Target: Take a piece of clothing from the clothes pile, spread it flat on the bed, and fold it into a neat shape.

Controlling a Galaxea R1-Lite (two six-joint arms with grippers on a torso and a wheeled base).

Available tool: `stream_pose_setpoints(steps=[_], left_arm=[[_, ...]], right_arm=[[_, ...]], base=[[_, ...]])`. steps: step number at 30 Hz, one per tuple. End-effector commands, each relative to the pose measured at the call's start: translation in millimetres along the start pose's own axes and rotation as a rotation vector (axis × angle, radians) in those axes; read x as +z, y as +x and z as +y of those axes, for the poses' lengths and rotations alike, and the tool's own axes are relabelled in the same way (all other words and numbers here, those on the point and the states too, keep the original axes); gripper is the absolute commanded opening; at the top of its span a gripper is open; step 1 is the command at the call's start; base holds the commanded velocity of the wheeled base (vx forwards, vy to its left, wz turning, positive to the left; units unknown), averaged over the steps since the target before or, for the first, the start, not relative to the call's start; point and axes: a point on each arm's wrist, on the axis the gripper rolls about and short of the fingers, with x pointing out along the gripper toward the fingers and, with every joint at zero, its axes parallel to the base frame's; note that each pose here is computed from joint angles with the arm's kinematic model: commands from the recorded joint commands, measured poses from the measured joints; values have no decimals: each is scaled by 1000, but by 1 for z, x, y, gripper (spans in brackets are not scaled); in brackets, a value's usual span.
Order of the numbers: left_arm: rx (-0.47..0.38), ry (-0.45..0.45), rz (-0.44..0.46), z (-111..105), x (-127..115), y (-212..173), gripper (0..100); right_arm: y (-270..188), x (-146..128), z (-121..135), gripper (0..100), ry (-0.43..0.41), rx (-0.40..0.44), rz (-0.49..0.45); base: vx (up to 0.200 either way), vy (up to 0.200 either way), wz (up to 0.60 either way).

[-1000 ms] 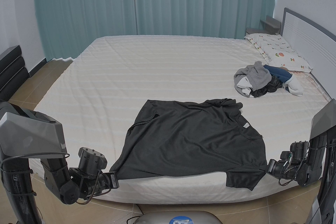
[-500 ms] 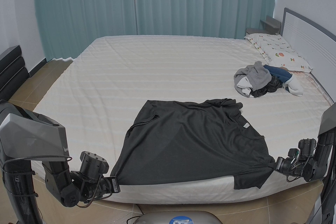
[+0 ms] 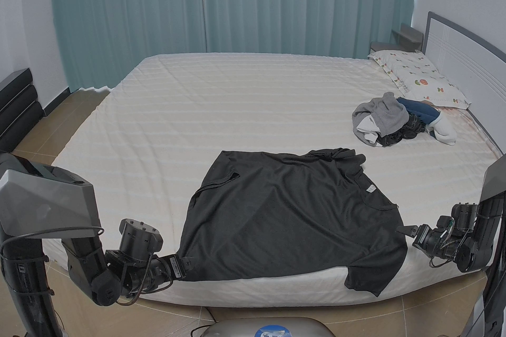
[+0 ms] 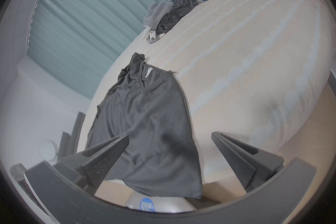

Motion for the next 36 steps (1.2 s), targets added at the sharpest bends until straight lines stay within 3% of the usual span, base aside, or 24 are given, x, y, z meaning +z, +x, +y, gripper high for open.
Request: stream_pose_setpoints(steps=[1, 5, 7, 10, 22, 36], left_arm=[[-66, -43, -68, -3, 21, -12, 100], [-112, -115, -97, -8, 29, -16, 100], [-134, -199, -129, -13, 38, -14, 100], [-133, -214, -119, -11, 38, -12, 100], [-137, -221, -118, -14, 39, -4, 100], [-141, -267, -108, -16, 38, -1, 100]], right_arm=[[-3, 13, 12, 100, 55, 66, -60], [-4, 15, 23, 100, 128, 124, -71], [-1, 13, 34, 100, 198, 163, -70], [-1, 12, 42, 100, 230, 193, -69], [6, 1, 48, 100, 230, 199, -22], [9, -5, 49, 100, 232, 194, 4]], base=[[0, 0, 0], [0, 0, 0], [0, 0, 0], [200, 0, 0], [200, 0, 0], [0, 0, 0]])
